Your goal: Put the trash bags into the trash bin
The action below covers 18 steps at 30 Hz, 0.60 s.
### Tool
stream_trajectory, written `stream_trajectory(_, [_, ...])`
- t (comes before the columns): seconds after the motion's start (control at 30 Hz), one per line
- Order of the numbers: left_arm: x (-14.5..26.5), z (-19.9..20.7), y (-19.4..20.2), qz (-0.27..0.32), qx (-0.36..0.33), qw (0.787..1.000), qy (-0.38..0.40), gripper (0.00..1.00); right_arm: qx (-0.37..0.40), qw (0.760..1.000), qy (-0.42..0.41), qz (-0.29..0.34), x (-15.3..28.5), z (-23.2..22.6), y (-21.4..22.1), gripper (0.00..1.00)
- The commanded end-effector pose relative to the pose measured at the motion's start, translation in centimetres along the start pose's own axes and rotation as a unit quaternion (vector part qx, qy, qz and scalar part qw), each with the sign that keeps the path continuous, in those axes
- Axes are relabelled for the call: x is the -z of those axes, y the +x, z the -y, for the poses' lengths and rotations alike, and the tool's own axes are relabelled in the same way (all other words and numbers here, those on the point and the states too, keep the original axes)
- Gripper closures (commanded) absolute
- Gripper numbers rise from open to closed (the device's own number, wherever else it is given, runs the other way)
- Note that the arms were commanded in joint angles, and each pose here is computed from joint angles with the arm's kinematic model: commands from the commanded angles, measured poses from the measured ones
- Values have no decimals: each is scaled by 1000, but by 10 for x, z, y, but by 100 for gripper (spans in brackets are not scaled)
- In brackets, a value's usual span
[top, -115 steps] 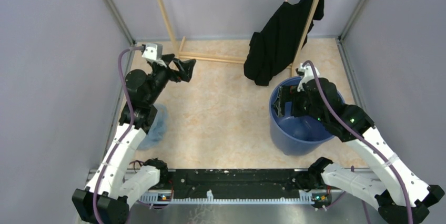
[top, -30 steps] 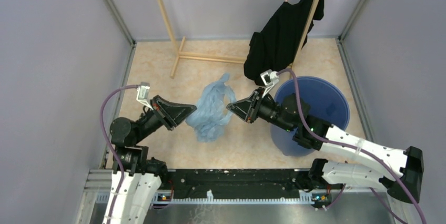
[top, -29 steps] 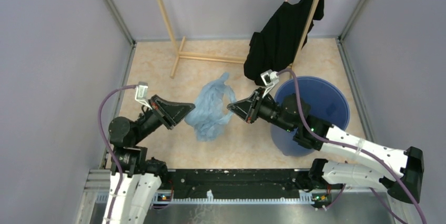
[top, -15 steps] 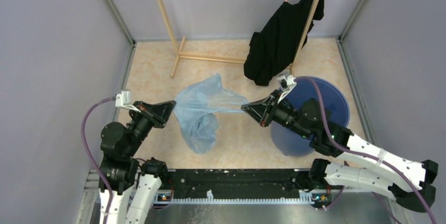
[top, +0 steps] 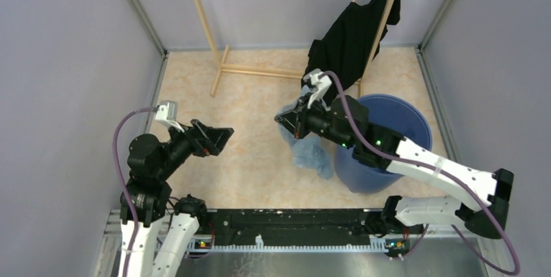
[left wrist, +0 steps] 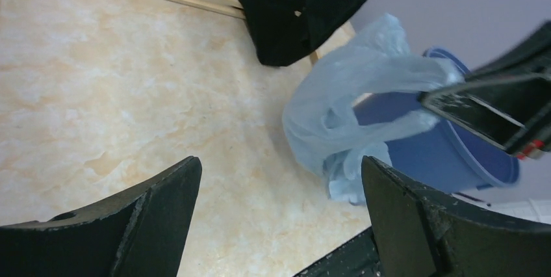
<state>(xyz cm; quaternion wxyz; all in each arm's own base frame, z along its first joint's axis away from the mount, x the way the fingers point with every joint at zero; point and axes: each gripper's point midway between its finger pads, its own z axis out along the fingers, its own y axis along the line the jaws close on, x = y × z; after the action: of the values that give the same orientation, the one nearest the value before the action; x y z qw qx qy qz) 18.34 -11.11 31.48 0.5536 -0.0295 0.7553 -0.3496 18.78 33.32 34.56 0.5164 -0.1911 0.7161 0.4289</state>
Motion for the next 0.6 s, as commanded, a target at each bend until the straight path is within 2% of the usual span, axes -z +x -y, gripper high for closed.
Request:
stream_trajectory(0.0, [0,24,6,-19,-7,997,75,1,21,999,-13,-44,-28,-8,12,100])
stream_trajectory(0.13, [-7,2,16,-20,32,999,28,1,8,991,-30,-134,-61,-9,64,100])
stream_trajectory(0.17, [-8,-7,19,-17,43,999,6,1,5,985,-42,-167,-70,-10,84,97])
stream_trajectory(0.23, [-9,-20,29,-21,57,998,-19,1,4,971,-88,-224,-75,-22,113,80])
stream_trajectory(0.3, [-10,-32,39,-30,70,996,-42,1,15,962,-105,-253,-76,-23,127,65])
stream_trajectory(0.43, [-14,-43,55,-49,86,993,-59,1,57,965,-81,-243,-67,-9,121,37])
stream_trajectory(0.57, [-22,-40,60,-57,83,994,-32,1,112,966,-55,-227,-44,5,104,25])
